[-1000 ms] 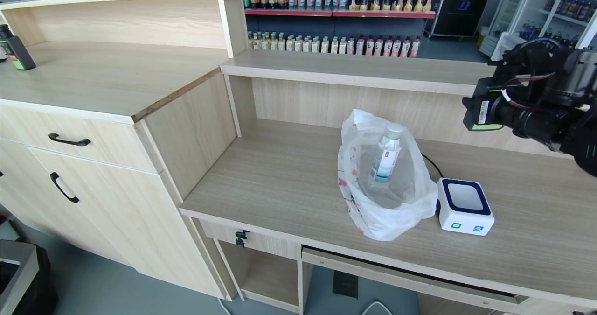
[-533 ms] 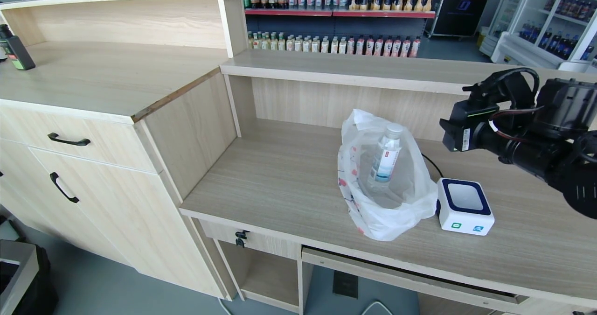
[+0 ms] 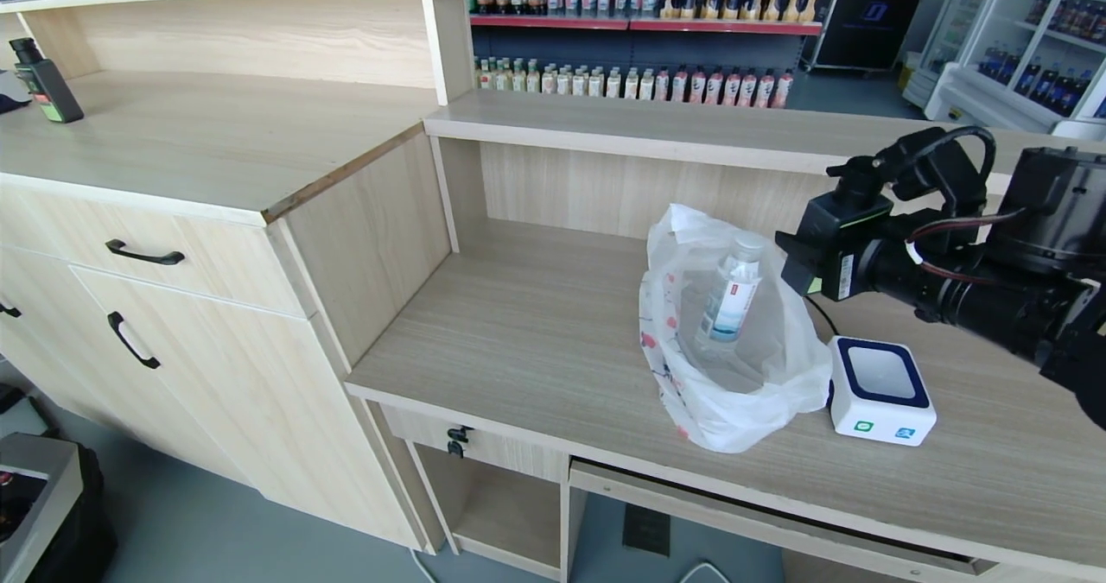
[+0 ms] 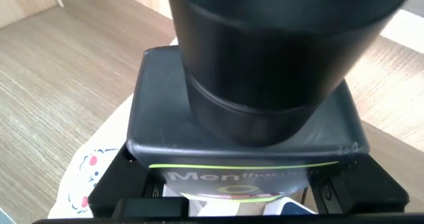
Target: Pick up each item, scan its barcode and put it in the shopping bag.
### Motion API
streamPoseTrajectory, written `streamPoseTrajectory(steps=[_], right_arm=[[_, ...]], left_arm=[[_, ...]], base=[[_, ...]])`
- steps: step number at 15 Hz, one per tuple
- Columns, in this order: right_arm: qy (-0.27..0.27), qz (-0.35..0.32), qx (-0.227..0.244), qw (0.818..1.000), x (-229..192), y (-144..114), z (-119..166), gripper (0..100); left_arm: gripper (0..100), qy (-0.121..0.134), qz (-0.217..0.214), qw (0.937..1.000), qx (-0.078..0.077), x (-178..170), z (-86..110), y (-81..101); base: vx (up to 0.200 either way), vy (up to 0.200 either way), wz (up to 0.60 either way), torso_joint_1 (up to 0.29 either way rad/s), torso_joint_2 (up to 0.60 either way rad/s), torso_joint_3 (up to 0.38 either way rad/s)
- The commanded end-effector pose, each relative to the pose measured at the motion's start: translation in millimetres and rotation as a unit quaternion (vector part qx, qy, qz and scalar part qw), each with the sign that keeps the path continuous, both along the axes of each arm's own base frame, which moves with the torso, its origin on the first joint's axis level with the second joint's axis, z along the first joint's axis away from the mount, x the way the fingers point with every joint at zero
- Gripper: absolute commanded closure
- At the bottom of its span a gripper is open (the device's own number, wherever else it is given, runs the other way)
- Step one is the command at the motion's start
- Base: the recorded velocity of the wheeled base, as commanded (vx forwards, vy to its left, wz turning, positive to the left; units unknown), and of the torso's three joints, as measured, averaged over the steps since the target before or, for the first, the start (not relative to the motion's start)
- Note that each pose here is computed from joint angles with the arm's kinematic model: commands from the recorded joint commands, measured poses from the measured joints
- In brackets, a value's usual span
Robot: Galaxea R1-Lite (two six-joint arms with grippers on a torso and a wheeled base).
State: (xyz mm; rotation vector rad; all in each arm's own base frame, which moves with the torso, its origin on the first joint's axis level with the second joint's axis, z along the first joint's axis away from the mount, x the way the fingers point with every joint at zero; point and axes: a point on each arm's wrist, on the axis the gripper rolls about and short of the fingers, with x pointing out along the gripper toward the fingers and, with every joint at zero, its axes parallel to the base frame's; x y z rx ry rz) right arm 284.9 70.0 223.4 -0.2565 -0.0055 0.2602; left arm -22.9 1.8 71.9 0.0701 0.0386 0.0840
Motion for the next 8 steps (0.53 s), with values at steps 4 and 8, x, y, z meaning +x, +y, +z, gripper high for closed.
streamPoseTrajectory(steps=[4,8], right_arm=[[0.05,0.004,-0.013,0.999,0,1,-31,100],[0.095,0.017,-0.018,0.995,10,12,-60,100]], left_arm=[[0,0.0,0.001,1.0,0.0,0,0.0,0.0],[0,0.0,0.001,1.0,0.0,0,0.0,0.0]], base=[[0.0,0.0,0.0,0.0,0.0,0.0],[0.0,0.0,0.0,0.0,0.0,0.0]])
